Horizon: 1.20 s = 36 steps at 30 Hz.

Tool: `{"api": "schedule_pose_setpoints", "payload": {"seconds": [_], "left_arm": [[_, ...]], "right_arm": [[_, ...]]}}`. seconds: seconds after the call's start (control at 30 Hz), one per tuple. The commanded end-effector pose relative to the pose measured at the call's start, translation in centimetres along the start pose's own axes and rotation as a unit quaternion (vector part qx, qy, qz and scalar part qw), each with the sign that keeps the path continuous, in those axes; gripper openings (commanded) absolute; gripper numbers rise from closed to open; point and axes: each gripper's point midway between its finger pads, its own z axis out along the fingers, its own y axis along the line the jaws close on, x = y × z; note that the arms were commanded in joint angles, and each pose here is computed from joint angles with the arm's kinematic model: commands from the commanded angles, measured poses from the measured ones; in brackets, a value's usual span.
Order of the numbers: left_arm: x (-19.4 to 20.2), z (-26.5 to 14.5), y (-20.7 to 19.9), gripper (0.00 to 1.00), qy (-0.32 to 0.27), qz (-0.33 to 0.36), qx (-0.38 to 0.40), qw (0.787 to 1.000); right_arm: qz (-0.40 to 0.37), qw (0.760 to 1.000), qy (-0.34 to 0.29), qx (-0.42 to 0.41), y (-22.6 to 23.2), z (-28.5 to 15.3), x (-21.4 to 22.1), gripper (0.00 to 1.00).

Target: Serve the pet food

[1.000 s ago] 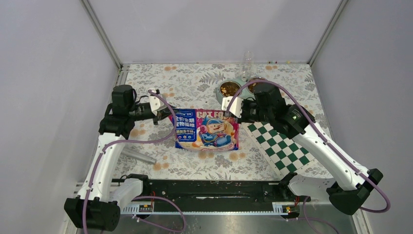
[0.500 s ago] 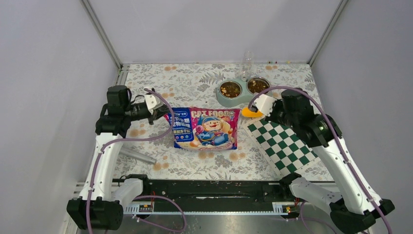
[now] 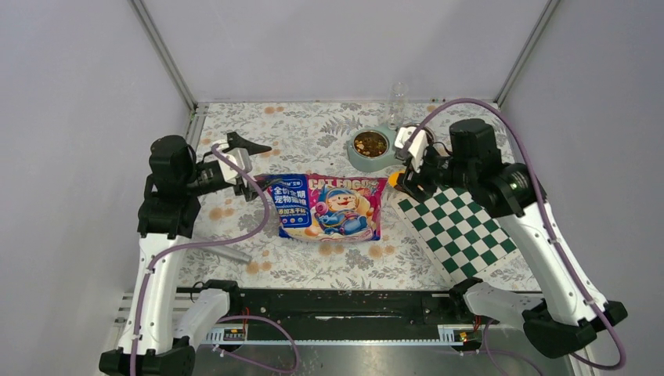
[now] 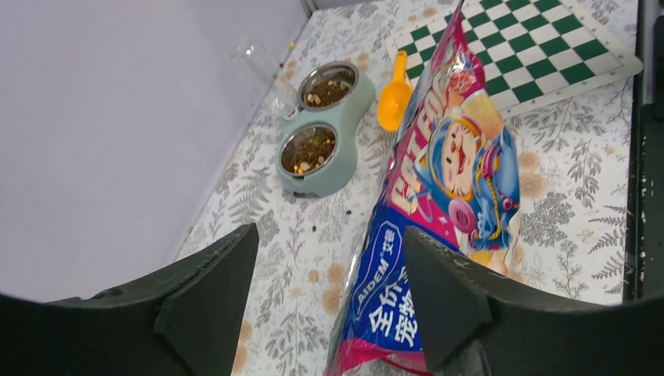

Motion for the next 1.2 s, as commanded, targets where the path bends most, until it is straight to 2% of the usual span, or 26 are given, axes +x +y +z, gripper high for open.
{"api": "schedule_pose_setpoints", "payload": {"seconds": [0.0, 0.03, 0.07, 0.13, 0.33, 0.37, 0.47, 0.6, 0.8, 0.93, 1.03, 1.17], "left_arm": [[-3.2, 0.4, 0.4, 0.70, -0.041, 0.013, -0.015, 0.999], [-3.7, 0.6, 1.1, 0.70, -0.047, -0.009, -0.038, 0.998], [-4.1, 0.6, 3.0, 0.70, -0.050, -0.044, -0.095, 0.993], [-5.2, 0.0, 6.3, 0.68, -0.073, -0.104, -0.189, 0.974], [-7.2, -1.6, 9.2, 0.67, -0.146, -0.186, -0.284, 0.929], [-7.5, -1.7, 9.4, 0.70, -0.163, -0.200, -0.288, 0.922], [-8.1, -2.2, 10.2, 0.97, -0.170, -0.225, -0.308, 0.909], [-7.8, -1.3, 9.4, 0.99, -0.120, -0.225, -0.271, 0.928], [-7.0, 1.1, 7.6, 0.99, -0.112, -0.248, -0.196, 0.942], [-7.2, 3.5, 4.5, 0.99, -0.104, -0.230, -0.115, 0.961], [-6.7, 5.9, 2.1, 0.96, -0.071, -0.225, -0.051, 0.970], [-5.6, 8.9, -1.5, 0.93, -0.010, -0.174, 0.027, 0.984]], "right_arm": [[0.009, 0.992, -0.077, -0.095, 1.9, 2.7, -3.3, 0.66], [0.009, 0.992, -0.078, -0.099, 1.7, 3.2, -3.4, 0.66], [0.006, 0.992, -0.079, -0.100, 1.5, 3.7, -3.6, 0.66], [0.001, 0.991, -0.077, -0.105, 1.2, 4.7, -3.4, 0.66], [-0.007, 0.988, -0.071, -0.139, 1.9, 6.6, -2.8, 0.61], [-0.007, 0.987, -0.071, -0.144, 2.1, 6.8, -2.7, 0.60], [-0.011, 0.985, -0.071, -0.154, 2.5, 7.3, -2.7, 0.52], [-0.020, 0.986, -0.069, -0.151, 2.6, 8.0, -2.7, 0.39], [-0.028, 0.986, -0.053, -0.157, 2.9, 9.0, -2.0, 0.37], [-0.031, 0.986, -0.045, -0.159, 2.9, 9.2, -1.8, 0.14], [-0.035, 0.987, -0.042, -0.150, 2.6, 9.3, -1.8, 0.01], [-0.048, 0.988, -0.058, -0.132, 2.3, 9.0, -2.3, 0.00]]}}
